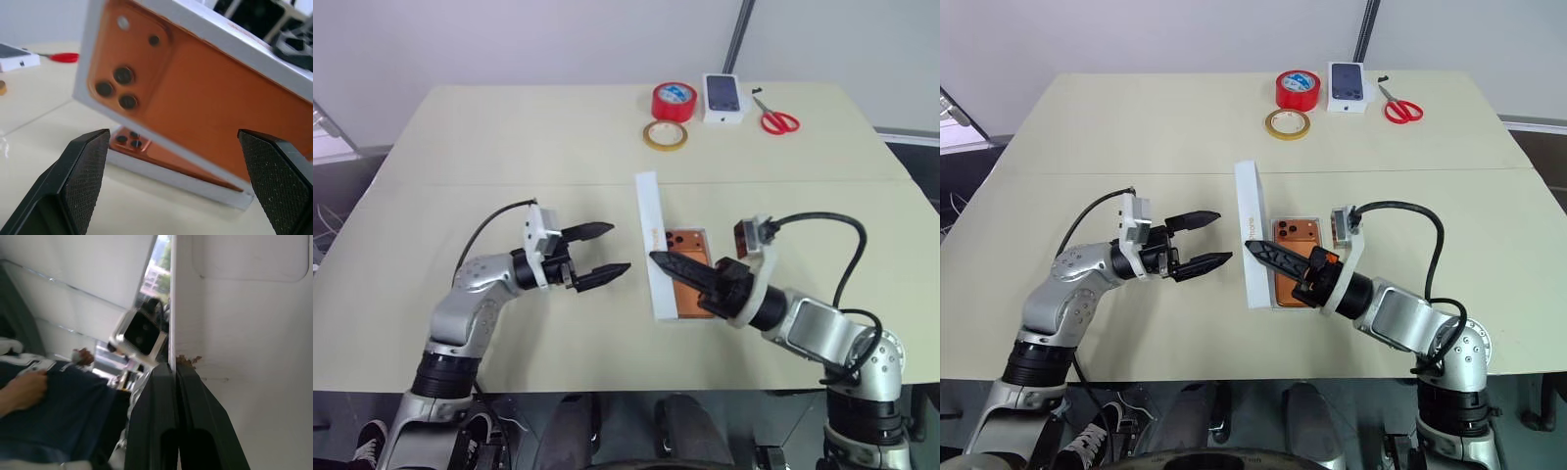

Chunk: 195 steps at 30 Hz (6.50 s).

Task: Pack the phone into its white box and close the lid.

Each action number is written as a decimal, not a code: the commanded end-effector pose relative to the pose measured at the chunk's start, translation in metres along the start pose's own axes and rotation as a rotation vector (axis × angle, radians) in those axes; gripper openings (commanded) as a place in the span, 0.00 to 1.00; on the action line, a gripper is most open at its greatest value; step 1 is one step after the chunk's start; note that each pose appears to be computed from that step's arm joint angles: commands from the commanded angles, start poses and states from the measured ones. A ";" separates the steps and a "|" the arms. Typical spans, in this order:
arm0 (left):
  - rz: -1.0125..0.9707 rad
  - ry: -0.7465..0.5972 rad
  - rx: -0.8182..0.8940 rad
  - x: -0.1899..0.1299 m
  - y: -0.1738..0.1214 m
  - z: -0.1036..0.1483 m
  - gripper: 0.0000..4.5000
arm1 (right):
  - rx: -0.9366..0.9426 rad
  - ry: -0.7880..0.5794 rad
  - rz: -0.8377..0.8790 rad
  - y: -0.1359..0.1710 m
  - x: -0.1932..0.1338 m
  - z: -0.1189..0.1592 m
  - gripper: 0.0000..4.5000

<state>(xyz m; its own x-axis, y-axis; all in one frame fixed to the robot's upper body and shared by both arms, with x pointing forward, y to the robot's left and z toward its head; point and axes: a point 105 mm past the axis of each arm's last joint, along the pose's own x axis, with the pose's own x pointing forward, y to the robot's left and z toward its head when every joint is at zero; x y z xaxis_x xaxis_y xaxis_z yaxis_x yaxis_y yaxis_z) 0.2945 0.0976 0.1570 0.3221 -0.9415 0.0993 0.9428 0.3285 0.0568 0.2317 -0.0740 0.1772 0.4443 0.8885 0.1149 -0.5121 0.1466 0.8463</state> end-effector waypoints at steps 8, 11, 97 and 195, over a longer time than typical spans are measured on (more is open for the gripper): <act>-0.034 0.033 0.034 0.001 -0.012 -0.010 0.01 | 0.075 0.019 -0.025 -0.012 0.003 -0.003 0.00; -0.019 0.052 0.053 0.009 -0.011 -0.019 0.01 | 0.102 0.032 -0.050 -0.021 0.004 -0.002 0.00; -0.071 0.130 -0.033 0.108 -0.019 -0.071 0.00 | -1.105 0.146 -0.691 -0.113 -0.089 0.071 0.02; -0.095 0.173 -0.037 0.102 -0.025 -0.072 0.00 | -1.124 0.153 -0.686 -0.093 -0.123 0.076 0.02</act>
<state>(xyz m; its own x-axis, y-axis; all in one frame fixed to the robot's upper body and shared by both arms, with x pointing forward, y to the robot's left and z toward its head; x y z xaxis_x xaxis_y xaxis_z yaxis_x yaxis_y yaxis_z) 0.3096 -0.0057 0.0838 0.2552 -0.9611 -0.1052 0.9659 0.2584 -0.0178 0.2830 -0.2357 0.1080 0.8136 0.4871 -0.3174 -0.5524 0.8180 -0.1605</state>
